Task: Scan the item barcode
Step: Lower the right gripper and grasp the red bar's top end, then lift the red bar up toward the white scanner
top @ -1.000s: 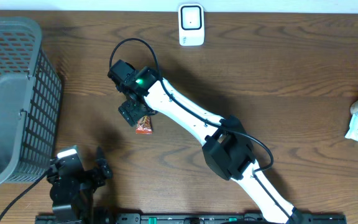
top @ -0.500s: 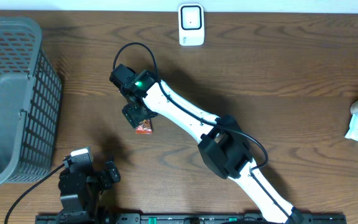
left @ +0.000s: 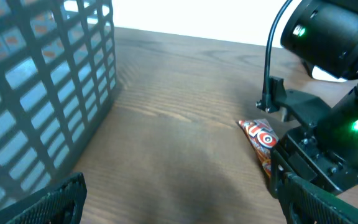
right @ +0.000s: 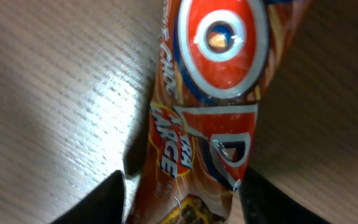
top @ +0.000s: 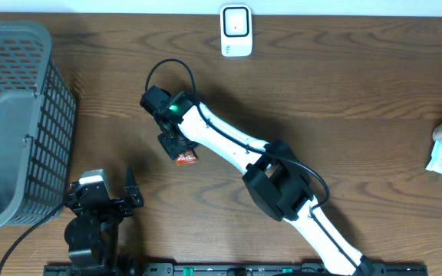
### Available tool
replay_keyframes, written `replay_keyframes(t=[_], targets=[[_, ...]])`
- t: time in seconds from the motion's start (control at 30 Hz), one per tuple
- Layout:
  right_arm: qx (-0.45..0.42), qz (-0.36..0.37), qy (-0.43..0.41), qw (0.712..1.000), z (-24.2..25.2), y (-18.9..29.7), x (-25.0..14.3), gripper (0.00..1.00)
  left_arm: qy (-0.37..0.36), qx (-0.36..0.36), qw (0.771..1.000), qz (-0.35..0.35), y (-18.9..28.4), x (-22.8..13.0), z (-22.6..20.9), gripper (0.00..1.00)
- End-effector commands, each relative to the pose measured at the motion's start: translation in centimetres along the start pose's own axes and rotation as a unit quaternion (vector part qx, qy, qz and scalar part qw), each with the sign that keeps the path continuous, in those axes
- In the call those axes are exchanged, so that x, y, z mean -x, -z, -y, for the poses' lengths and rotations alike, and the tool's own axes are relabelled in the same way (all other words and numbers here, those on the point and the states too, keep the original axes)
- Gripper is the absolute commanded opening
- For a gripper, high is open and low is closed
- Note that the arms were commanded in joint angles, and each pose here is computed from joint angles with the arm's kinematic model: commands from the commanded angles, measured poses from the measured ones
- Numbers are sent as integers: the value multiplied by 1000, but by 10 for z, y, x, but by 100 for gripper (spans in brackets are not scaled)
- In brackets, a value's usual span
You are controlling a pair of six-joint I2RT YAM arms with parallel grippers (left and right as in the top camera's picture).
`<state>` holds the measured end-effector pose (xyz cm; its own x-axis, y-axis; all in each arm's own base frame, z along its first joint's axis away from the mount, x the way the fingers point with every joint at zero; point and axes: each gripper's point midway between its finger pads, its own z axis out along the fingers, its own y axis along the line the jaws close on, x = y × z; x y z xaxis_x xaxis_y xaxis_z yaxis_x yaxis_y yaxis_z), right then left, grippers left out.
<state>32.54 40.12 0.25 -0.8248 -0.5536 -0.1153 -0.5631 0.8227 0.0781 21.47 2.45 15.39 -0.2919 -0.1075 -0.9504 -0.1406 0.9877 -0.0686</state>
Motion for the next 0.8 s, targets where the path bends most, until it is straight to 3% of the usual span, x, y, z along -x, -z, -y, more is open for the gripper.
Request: replay_keyframes(t=[0.0, 0.23, 0.47, 0.77], targets=[[1, -32, -6, 999, 1, -22, -15, 41, -29, -7, 1000, -7, -1, -5, 2, 98], [5, -36, -11, 999, 4, -21, -16, 1, -26, -49, 997, -61, -10, -45, 15, 98], [-8, -71, -25, 997, 31, -18, -28, 1, -17, -56, 996, -70, -12, -52, 17, 98], [-82, -144, -100, 981, 128, -3, -57, 1, -17, -56, 996, -71, -12, -52, 17, 98]])
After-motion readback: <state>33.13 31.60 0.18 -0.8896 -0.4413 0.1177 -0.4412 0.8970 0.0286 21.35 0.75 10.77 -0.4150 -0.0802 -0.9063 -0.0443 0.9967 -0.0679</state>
